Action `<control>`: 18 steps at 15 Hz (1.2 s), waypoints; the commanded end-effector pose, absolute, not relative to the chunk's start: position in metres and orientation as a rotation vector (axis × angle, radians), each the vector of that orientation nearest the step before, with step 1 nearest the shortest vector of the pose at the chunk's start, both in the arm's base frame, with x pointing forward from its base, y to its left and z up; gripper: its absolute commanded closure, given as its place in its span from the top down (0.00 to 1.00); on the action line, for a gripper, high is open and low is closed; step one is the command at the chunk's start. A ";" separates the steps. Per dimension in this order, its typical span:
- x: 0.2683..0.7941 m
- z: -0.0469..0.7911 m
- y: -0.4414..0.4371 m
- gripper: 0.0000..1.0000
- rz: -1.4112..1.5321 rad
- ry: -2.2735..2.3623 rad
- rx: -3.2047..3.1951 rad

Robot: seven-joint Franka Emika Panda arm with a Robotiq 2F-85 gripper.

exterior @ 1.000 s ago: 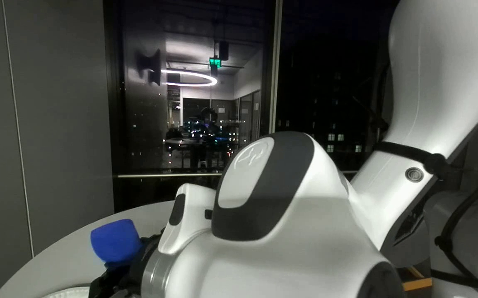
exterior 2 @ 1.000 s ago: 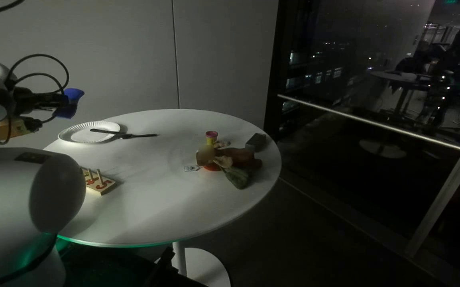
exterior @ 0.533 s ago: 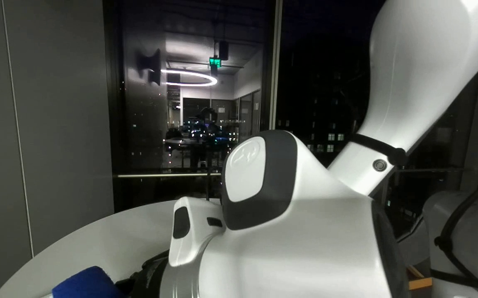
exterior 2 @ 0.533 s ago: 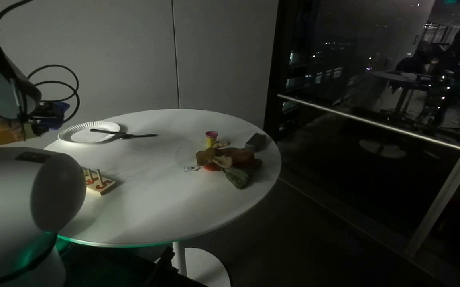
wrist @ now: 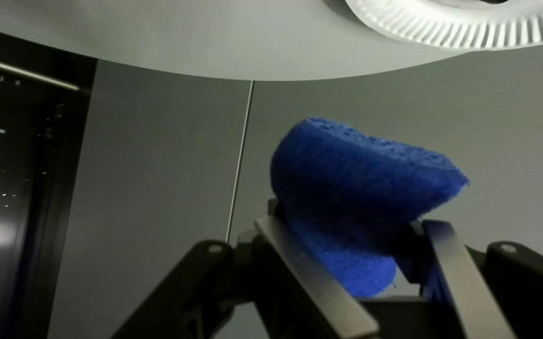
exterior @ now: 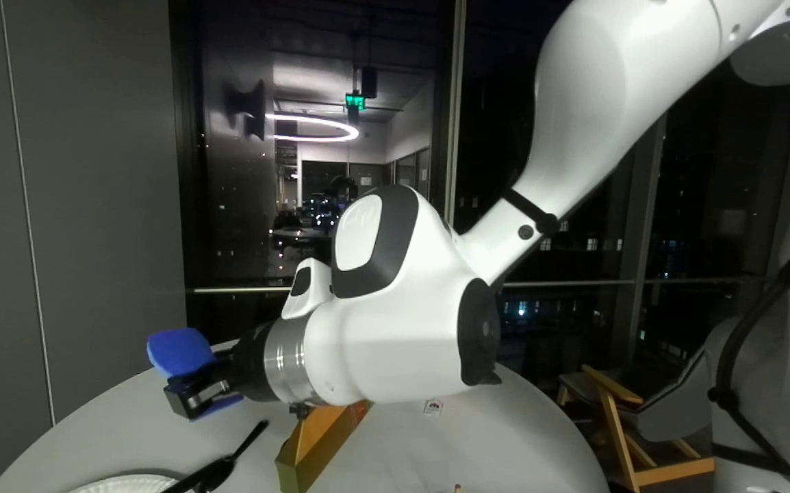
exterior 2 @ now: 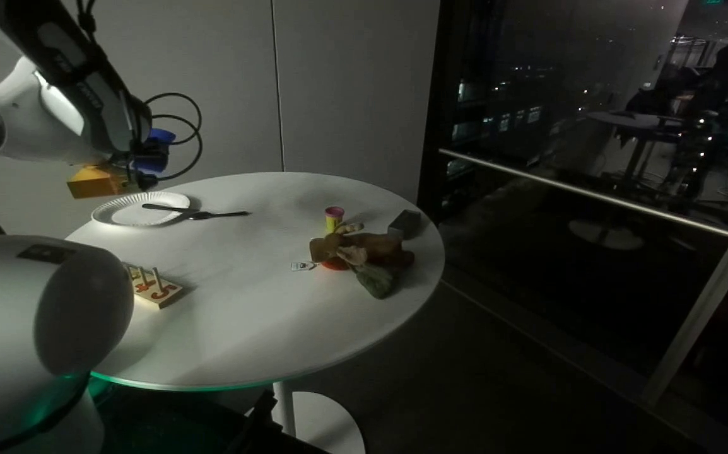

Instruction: Move most of the things on the table to the right side

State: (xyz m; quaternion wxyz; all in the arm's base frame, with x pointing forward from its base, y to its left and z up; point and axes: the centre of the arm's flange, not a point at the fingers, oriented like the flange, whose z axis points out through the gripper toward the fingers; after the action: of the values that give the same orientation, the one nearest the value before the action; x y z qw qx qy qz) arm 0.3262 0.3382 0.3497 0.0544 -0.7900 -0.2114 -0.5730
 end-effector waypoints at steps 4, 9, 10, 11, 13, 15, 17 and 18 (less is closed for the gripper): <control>0.342 0.347 0.345 0.78 -1.689 -0.661 -2.377; 0.341 0.346 0.347 0.79 -1.683 -0.662 -2.376; 0.341 0.346 0.347 0.79 -1.683 -0.662 -2.376; 0.341 0.346 0.347 0.79 -1.682 -0.663 -2.376; 0.341 0.346 0.347 0.79 -1.682 -0.662 -2.376; 0.341 0.346 0.347 0.79 -1.682 -0.663 -2.376; 0.341 0.346 0.347 0.79 -1.682 -0.663 -2.376; 0.341 0.346 0.347 0.79 -1.682 -0.663 -2.376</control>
State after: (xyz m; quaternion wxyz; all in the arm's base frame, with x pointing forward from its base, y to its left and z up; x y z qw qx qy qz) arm 0.3409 0.3473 0.3462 0.0782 -0.7934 -0.2213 -0.5616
